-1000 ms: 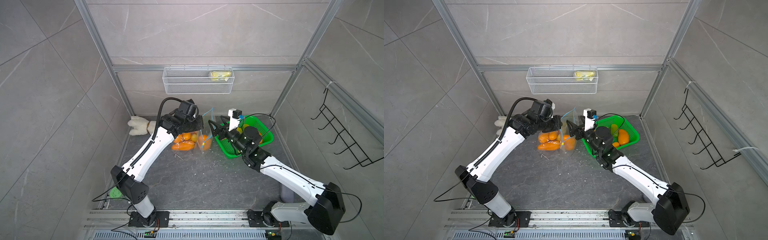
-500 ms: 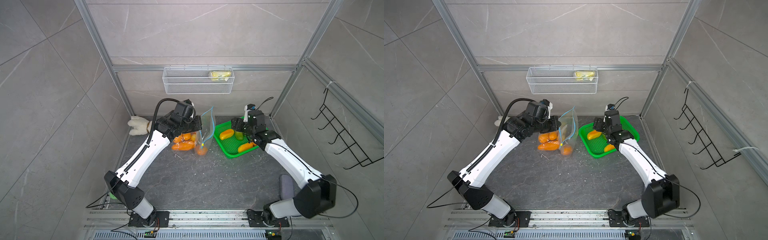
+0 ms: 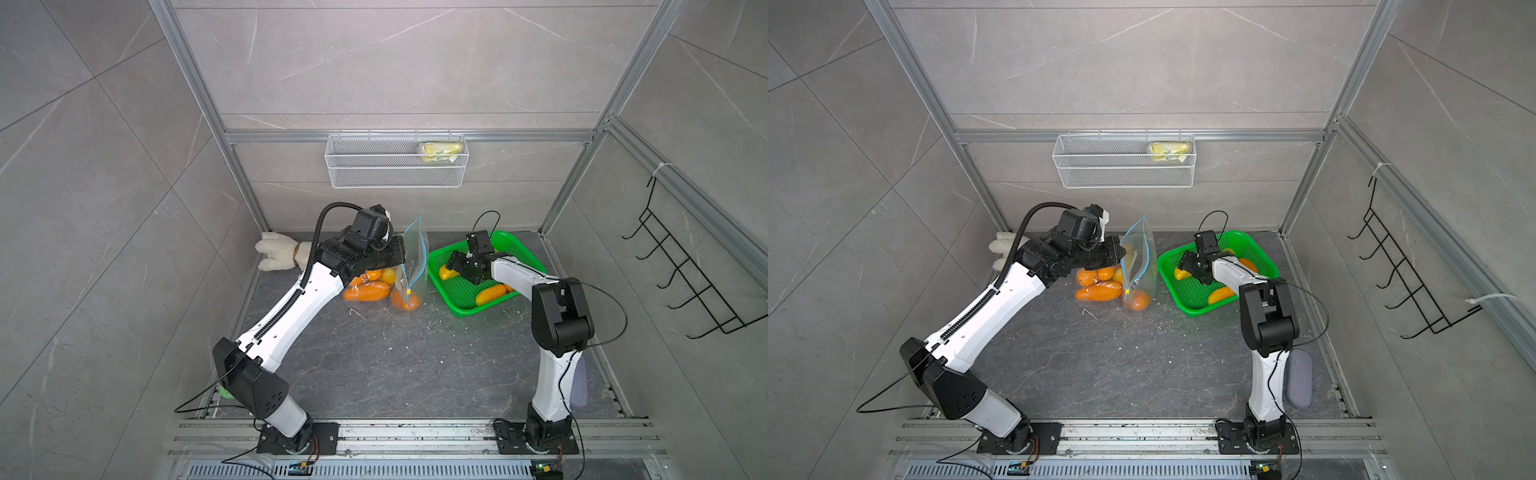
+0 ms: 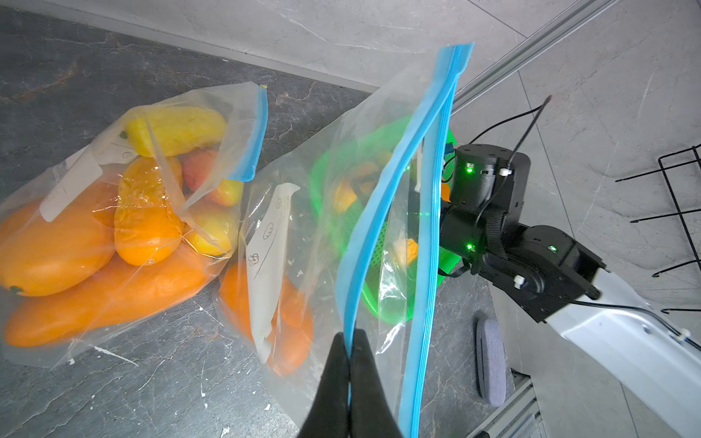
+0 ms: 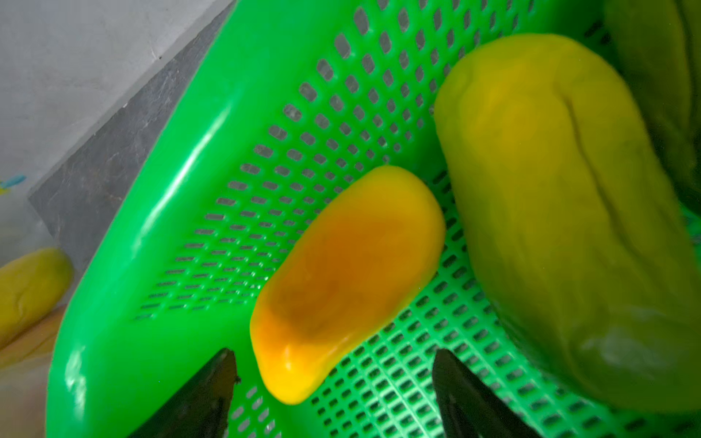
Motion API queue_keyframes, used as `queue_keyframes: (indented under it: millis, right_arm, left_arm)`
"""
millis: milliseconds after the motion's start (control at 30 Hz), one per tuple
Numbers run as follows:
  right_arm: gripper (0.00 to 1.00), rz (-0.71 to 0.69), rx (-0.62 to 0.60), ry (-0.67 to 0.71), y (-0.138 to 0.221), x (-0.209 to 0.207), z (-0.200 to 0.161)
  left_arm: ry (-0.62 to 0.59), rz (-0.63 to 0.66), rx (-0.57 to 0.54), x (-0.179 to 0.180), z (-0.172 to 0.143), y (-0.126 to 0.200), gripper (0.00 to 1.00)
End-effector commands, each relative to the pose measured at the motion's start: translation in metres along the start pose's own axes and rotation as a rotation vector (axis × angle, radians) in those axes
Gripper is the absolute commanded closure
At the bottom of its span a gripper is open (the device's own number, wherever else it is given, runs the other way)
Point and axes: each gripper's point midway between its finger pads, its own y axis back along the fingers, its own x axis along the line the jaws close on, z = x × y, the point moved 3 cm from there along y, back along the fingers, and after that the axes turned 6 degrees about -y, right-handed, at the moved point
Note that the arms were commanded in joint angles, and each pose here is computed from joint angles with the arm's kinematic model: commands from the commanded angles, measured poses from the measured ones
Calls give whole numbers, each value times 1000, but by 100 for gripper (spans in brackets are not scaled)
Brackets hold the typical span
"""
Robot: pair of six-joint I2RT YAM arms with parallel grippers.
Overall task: Place the mango in a zip-top bag and seal the zipper
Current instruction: Pick up the mango from the basket.
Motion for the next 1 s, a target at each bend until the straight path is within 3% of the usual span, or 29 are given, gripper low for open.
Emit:
queue_keyframes:
  millis: [0,167,300,367,400,467,533,833,967]
  right_arm:
    - [17,-7,-60,-99,-13,1,11]
    - [22,-65,-90,-124,-31,-11,10]
    - [27,9,-118,-97,-41,-2,11]
    - [40,49,-118,-86,-43,2,9]
    - [53,65,-125,-80,-41,4,10]
    - [68,104,-158,-71,-29,9,13]
    - [73,145,-189,-51,-10,16,16]
    - [88,244,-269,77,74,38,25]
    - [90,307,-322,114,109,43,24]
  left_arm:
    - [7,-44,-39,-7,11,5,100]
    - [2,-46,-30,-8,11,3,100]
    - [-2,-48,-30,-9,13,3,100]
    - [-1,-48,-30,-9,13,4,100]
    - [-3,-48,-29,-9,12,4,100]
    - [-2,-44,-30,-9,12,5,100]
    - [-1,-44,-30,-9,12,6,100]
    - [7,-49,-27,-8,10,3,100]
    - [7,-44,-25,-7,10,3,100]
